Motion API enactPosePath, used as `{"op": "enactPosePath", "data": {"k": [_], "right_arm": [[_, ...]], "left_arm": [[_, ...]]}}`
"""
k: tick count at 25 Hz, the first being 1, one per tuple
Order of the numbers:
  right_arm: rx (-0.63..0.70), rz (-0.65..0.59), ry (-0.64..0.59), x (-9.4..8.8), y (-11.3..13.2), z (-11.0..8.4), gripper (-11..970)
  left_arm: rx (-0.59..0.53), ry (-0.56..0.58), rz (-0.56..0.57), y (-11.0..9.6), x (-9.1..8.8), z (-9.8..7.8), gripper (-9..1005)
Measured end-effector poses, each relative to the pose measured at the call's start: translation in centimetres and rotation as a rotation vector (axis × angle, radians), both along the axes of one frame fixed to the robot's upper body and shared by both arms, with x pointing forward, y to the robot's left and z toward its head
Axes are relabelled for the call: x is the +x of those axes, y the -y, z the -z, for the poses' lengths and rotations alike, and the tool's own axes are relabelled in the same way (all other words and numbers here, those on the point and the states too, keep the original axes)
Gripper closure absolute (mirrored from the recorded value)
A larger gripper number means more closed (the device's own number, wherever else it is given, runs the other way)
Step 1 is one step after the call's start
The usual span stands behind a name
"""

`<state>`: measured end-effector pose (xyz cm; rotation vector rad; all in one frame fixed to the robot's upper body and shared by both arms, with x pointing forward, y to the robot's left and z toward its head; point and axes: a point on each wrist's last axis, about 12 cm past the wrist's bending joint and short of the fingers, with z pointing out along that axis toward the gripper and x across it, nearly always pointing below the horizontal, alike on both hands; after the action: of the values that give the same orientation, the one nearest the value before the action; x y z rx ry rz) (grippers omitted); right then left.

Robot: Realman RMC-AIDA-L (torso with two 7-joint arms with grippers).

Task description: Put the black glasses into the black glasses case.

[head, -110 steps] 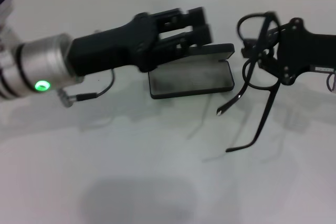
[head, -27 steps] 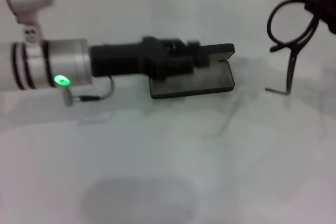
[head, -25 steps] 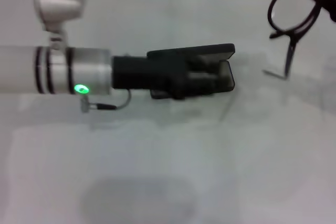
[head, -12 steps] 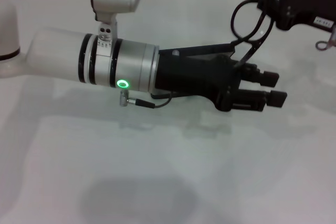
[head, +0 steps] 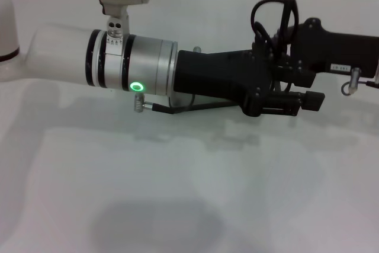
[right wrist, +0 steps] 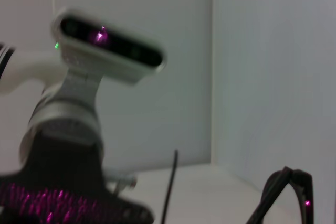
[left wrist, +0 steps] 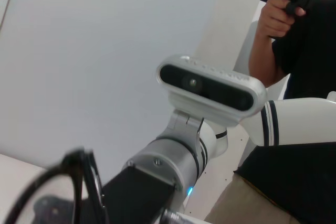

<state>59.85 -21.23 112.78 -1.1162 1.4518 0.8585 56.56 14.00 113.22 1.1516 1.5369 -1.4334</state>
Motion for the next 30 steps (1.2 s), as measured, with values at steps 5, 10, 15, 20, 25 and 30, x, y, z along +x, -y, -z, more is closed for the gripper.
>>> {"op": "enactPosePath", "data": {"k": [5, 10, 15, 20, 25, 30], "right_arm": [[-0.064, -0.043, 0.001, -0.3, -0.2, 0.5, 876], [-0.098, -0.120, 0.003, -0.9, -0.6, 0.6, 876], [-0.105, -0.152, 0.016, -1.2, -0.6, 0.4, 876], [-0.112, -0.145, 0.020, -1.2, -0.5, 0.4, 876], [-0.120, -0.127, 0.028, -1.0, -0.3, 0.4, 876], [-0.133, -0.076, 0.037, -0.4, 0.1, 0.5, 877]], "left_arm": [[0.002, 0.004, -0.004, -0.2, 0.2, -0.1, 471], [0.005, 0.008, -0.003, -0.3, 0.3, -0.2, 469], [0.009, 0.011, 0.000, -0.3, 0.3, -0.2, 466], [0.012, 0.013, -0.001, -0.4, 0.3, -0.3, 464], [0.011, 0.014, -0.003, -0.8, 0.4, -0.5, 462], [-0.012, 0.030, 0.036, -1.4, 0.0, -1.2, 459]]}}
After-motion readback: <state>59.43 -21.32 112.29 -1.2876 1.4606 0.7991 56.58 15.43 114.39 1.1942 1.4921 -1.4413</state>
